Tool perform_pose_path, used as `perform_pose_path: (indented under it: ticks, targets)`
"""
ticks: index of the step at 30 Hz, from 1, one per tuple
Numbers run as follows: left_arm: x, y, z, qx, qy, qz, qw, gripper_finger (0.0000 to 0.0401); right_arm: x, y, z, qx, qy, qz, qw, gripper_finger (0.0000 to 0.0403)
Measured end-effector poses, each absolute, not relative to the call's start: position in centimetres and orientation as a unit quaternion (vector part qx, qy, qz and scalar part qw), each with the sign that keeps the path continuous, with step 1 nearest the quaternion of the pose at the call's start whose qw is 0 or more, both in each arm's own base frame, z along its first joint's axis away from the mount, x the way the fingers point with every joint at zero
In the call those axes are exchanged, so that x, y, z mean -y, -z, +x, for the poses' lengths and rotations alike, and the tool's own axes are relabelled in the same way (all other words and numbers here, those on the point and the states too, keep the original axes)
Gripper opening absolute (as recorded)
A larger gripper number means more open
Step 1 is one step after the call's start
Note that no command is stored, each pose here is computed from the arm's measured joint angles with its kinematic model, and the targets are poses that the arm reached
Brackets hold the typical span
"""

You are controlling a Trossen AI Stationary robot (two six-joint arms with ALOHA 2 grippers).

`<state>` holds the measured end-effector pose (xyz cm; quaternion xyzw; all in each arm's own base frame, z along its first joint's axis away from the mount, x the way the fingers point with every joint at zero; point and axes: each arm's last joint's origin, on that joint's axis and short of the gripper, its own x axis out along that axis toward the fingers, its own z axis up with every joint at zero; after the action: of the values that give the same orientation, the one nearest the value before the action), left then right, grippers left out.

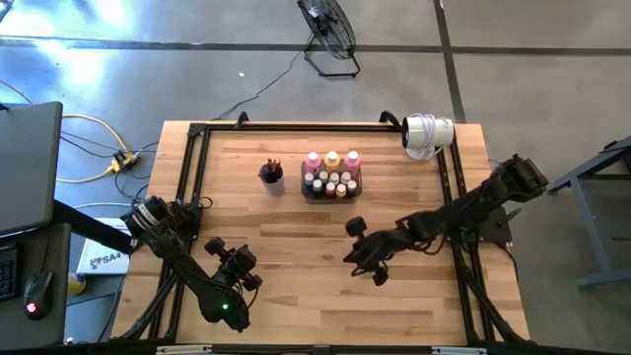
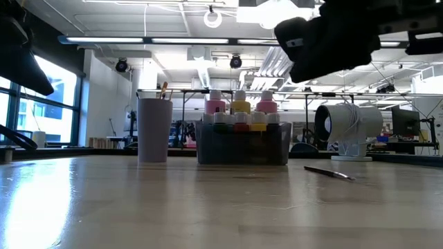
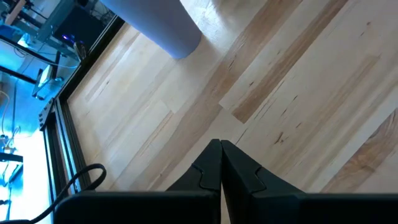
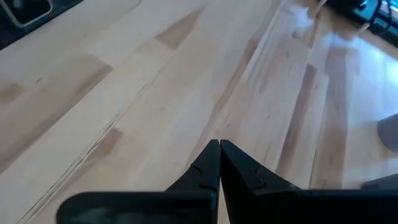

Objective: Pick & Place Paint Supplies
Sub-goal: Put the silver paint brush into the purple cup

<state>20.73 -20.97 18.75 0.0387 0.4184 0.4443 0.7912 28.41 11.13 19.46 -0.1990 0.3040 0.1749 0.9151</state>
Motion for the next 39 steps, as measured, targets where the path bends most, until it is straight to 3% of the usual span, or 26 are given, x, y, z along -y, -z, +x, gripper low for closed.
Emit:
perform_pose_path:
  ticks: [13,20,30,39]
  targets:
    - [21.0,-18.8,20.7,-0.418,-0.444,0.039,0.791,0.0000,-10.8,-19.6,28.7,-0.294,-0.168,-0.194,0.921,0.0002]
    - [21.0,-18.8,20.7,-0.418,-0.444,0.039,0.791,0.0000,-8.4,-19.1,29.1,-0.340,-0.176,-0.103,0.918,0.0002]
    - [21.0,-18.8,20.7,-0.418,-0.444,0.039,0.791,0.0000,-10.3,-18.1,27.4,-0.375,-0.186,-0.305,0.855,0.0002]
    - [21.0,-18.8,20.7,-0.423,-0.438,0.050,0.792,0.0000,-11.8,-18.7,29.2,-0.412,-0.187,-0.328,0.829,0.0002]
